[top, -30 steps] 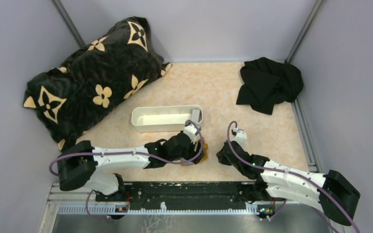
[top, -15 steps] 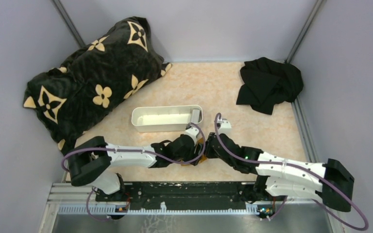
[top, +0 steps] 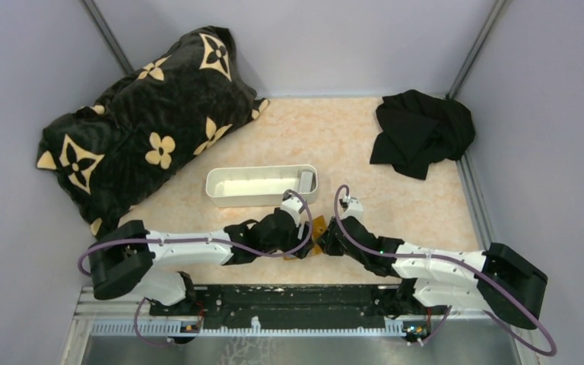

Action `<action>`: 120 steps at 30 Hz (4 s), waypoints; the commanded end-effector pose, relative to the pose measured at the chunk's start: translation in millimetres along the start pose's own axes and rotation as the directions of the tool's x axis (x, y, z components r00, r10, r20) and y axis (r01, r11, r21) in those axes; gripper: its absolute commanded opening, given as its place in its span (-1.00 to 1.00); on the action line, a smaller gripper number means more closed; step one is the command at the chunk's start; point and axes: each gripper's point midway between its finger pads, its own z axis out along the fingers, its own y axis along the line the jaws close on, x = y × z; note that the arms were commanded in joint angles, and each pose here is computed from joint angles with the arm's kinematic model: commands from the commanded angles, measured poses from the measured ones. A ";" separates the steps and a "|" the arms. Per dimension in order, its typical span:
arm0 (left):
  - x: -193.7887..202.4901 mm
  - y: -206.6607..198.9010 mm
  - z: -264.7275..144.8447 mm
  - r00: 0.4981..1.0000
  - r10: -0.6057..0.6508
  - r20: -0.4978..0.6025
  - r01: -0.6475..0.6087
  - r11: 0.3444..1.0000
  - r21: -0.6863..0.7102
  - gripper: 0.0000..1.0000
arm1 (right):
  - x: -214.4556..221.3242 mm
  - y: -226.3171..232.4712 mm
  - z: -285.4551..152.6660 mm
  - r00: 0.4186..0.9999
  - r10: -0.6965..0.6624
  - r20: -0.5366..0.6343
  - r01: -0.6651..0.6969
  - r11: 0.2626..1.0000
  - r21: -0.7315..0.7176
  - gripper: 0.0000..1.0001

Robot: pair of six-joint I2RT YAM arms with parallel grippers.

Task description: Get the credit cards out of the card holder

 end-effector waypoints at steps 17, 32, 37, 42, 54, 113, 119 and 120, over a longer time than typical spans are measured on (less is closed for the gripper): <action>11.8 14.8 -32.1 0.912 -0.404 -0.068 0.409 0.886 0.218 0.58 | 2.7 -16.0 7.0 0.995 0.095 0.000 -0.095 0.995 -0.034 -0.20; 1.5 -0.2 -38.0 0.874 -0.479 -0.080 0.480 0.827 0.293 0.53 | 16.7 -23.7 11.6 0.994 0.108 -0.035 -0.109 0.994 -0.030 -0.20; 9.7 0.5 -30.6 0.870 -0.482 -0.101 0.490 0.825 0.282 0.53 | 16.6 -22.4 10.4 0.993 0.108 -0.036 -0.109 0.993 -0.037 -0.20; 15.7 8.5 -15.0 0.882 -0.463 -0.091 0.470 0.849 0.239 0.55 | 17.1 -22.5 7.0 0.993 0.109 -0.036 -0.111 0.993 -0.045 -0.20; -16.9 -12.8 -7.3 0.899 -0.432 -0.070 0.431 0.845 0.317 0.55 | 28.3 -34.3 4.4 0.988 0.144 -0.057 -0.145 0.989 -0.025 -0.21; 0.4 -7.1 -3.1 0.889 -0.438 -0.136 0.459 0.850 0.258 0.53 | 34.1 -45.2 3.6 0.985 0.164 -0.053 -0.164 0.986 -0.004 -0.21; -10.2 -20.6 0.4 0.891 -0.432 -0.142 0.454 0.832 0.319 0.53 | 33.5 -42.5 3.4 0.985 0.164 -0.055 -0.165 0.986 -0.015 -0.22; -12.0 -23.8 1.4 0.891 -0.431 -0.146 0.454 0.828 0.330 0.53 | 33.3 -41.9 3.1 0.985 0.164 -0.055 -0.165 0.986 -0.017 -0.22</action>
